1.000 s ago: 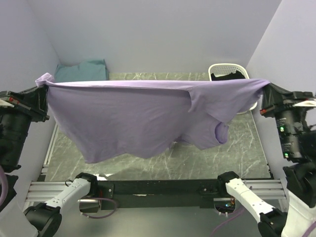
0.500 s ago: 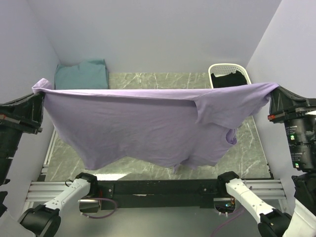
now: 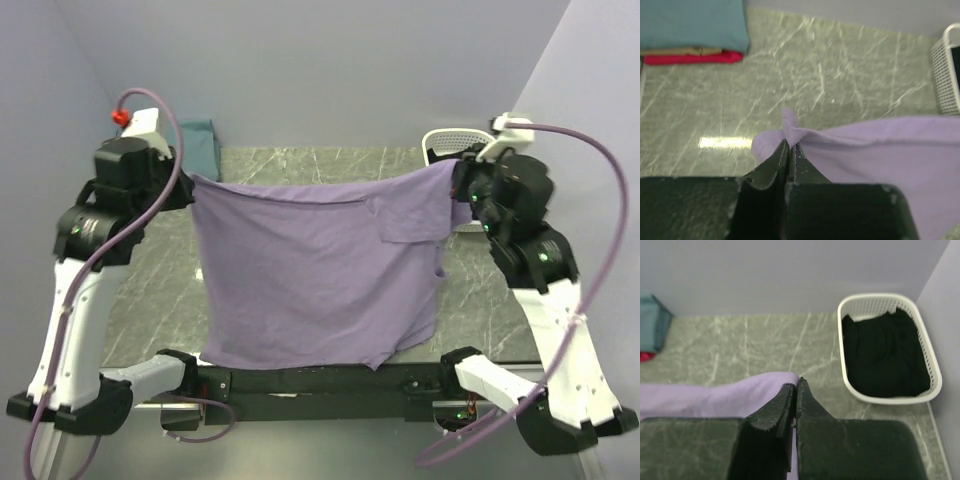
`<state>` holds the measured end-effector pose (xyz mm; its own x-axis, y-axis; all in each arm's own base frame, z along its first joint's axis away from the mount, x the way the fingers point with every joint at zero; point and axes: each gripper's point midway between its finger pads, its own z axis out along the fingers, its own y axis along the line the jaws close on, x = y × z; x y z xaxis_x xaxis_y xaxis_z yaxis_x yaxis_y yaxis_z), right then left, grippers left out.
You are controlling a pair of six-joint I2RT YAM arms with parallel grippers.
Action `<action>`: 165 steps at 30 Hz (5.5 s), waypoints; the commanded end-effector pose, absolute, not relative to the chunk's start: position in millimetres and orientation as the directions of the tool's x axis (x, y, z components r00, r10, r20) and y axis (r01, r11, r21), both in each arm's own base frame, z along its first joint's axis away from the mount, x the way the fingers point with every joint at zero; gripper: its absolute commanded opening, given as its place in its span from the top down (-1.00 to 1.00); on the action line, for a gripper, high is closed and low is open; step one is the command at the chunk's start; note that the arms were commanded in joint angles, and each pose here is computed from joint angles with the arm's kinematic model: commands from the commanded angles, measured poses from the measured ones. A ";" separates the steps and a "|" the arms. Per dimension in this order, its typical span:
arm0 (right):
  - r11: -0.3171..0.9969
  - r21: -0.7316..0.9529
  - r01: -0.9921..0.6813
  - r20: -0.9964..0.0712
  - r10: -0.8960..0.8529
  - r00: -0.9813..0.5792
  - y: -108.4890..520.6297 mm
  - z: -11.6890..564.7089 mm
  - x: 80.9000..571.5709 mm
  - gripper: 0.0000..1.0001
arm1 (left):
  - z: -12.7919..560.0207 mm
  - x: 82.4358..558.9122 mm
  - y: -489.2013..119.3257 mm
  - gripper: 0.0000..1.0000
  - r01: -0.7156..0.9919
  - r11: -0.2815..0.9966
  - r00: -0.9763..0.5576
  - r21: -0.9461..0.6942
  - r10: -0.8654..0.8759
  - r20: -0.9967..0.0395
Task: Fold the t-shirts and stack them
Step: Flatten the tshirt out
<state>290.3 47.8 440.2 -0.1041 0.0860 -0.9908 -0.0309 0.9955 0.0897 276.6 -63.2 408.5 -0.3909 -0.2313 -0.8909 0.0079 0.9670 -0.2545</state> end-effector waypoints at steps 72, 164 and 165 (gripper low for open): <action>0.988 0.087 -0.126 -0.935 0.037 -0.352 116.9 349.0 579.9 1.00 | 371.1 584.6 -115.0 0.98 0.185 0.911 -0.315 -0.369 -0.301 -0.900; 0.937 0.350 -0.007 -0.621 0.227 -0.750 117.7 187.1 230.0 1.00 | 174.9 209.2 -100.7 0.92 -0.112 0.892 -0.850 -0.437 -0.314 -0.423; 0.938 0.347 -0.006 -0.616 0.223 -0.756 117.8 183.4 229.8 1.00 | 172.8 210.0 -100.1 0.93 -0.113 0.895 -0.853 -0.431 -0.310 -0.420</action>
<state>217.1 113.6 174.0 -0.7986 0.2337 -0.5547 0.0403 0.9402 0.3381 199.5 -95.5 171.6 -0.8581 -0.3378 -0.3866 -0.1627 0.8932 -0.4192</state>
